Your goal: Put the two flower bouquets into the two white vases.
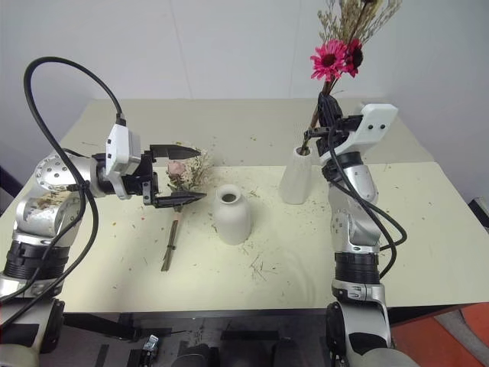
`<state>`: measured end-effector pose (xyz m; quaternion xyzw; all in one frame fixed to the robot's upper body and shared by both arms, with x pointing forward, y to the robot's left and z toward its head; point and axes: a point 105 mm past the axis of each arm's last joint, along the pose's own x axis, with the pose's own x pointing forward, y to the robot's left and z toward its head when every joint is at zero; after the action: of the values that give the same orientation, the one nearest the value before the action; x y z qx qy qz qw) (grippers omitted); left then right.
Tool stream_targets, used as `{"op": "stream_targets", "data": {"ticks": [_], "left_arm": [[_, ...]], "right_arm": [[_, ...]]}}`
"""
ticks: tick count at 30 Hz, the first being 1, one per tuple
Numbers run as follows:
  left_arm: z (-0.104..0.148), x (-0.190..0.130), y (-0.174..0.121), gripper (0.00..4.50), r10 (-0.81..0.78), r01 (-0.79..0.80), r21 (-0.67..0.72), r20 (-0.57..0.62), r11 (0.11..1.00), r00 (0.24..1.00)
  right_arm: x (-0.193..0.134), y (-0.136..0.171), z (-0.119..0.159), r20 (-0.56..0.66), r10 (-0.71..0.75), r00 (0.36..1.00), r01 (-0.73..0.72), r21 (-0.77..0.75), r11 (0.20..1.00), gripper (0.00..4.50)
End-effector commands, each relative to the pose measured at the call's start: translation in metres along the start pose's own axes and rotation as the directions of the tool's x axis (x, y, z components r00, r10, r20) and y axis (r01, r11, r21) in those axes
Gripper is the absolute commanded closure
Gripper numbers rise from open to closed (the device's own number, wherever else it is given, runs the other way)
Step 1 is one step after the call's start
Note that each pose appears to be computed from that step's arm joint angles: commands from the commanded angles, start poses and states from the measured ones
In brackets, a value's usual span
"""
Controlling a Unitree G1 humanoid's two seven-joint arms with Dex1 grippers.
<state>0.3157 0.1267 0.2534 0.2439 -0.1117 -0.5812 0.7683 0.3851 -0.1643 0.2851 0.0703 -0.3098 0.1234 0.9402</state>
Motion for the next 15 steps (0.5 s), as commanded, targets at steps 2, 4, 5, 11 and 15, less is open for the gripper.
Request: {"op": "stream_targets", "data": {"ticks": [2,4,5,11,15], "left_arm": [[0.018,-0.005,0.003,0.00,0.020,-0.021,0.041,0.045,0.999,0.999],[0.017,-0.005,0.003,0.00,0.021,-0.023,0.040,0.042,0.999,0.999],[0.017,-0.006,0.003,0.00,0.022,-0.024,0.039,0.040,0.999,0.999],[0.015,-0.007,0.002,0.00,0.023,-0.024,0.033,0.032,0.999,0.999],[0.015,-0.008,0.002,0.00,0.024,-0.025,0.031,0.030,0.999,0.999]], "right_arm": [[0.000,0.000,0.007,0.043,0.013,0.999,-0.012,-0.031,0.999,4.47],[-0.001,0.000,0.004,0.036,0.013,0.999,-0.012,-0.025,1.000,4.47],[-0.002,0.001,0.002,0.031,0.020,0.999,-0.019,-0.024,1.000,4.47],[-0.004,0.001,-0.012,0.002,0.034,0.999,-0.033,-0.038,0.999,4.47],[-0.006,0.003,-0.017,-0.009,0.039,0.999,-0.039,-0.038,0.998,4.47]]}}
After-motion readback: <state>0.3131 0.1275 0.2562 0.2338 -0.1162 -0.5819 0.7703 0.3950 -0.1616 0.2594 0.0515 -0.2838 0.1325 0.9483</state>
